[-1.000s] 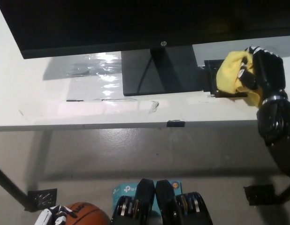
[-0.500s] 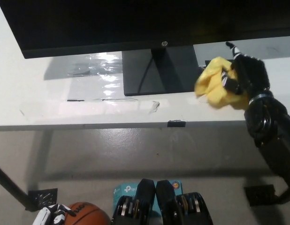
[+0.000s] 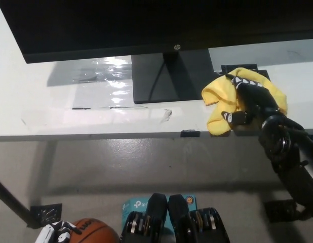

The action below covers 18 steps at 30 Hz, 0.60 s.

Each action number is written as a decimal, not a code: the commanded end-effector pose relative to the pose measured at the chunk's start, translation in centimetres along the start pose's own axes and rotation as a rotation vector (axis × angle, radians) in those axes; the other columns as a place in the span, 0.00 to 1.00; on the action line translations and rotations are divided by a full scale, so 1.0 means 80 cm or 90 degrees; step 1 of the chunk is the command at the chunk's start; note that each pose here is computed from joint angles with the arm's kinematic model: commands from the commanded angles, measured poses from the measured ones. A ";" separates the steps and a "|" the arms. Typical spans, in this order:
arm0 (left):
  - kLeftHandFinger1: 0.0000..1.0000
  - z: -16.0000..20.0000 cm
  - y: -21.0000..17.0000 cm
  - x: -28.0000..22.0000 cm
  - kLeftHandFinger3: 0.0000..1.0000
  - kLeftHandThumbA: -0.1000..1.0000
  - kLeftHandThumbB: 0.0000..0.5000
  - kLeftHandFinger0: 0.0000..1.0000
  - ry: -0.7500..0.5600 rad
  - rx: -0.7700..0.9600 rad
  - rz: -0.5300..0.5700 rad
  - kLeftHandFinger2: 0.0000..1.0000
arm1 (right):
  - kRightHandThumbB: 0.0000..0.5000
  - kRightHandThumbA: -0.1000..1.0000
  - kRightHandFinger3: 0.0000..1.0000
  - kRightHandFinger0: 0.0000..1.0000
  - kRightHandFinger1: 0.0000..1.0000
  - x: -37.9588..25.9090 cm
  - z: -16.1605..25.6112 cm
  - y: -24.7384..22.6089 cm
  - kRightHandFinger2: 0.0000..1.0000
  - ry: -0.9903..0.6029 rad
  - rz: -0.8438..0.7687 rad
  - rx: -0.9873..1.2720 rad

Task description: The robot uses its right hand to pick up the cloth kept in the middle of the desk and use it to wipe the monitor in the middle of the desk by swiping its screen twice

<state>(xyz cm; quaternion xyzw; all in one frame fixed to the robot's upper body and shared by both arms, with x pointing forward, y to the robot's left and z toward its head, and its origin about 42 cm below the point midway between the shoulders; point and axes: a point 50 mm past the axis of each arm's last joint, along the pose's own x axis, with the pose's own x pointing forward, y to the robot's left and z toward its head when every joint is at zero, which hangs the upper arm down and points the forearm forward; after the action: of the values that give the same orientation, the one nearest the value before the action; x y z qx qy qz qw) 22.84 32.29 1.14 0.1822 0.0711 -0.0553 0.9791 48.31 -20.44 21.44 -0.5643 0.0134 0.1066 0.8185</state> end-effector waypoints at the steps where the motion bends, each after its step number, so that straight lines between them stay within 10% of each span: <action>1: 0.00 0.010 0.014 0.000 0.03 0.77 1.00 0.00 -0.047 -0.002 0.023 0.00 | 1.00 0.79 1.00 1.00 1.00 -0.018 0.003 -0.082 1.00 0.044 0.058 -0.030; 11: 0.00 0.011 0.019 -0.002 0.05 0.77 1.00 0.00 -0.045 0.012 0.021 0.00 | 1.00 0.73 1.00 1.00 1.00 -0.060 -0.003 -0.142 1.00 0.011 -0.009 -0.018; 18: 0.00 0.014 0.021 -0.001 0.05 0.76 1.00 0.00 -0.046 0.012 0.019 0.00 | 0.60 0.50 1.00 1.00 1.00 -0.143 -0.005 -0.172 1.00 -0.048 -0.145 0.039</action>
<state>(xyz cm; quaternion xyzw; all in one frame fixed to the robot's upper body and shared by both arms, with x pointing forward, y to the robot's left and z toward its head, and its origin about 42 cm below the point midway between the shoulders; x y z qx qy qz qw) 22.88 32.50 1.40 0.1821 0.0665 -0.0509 0.9797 43.15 -25.50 32.36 -0.5414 -0.0480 0.0719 0.8363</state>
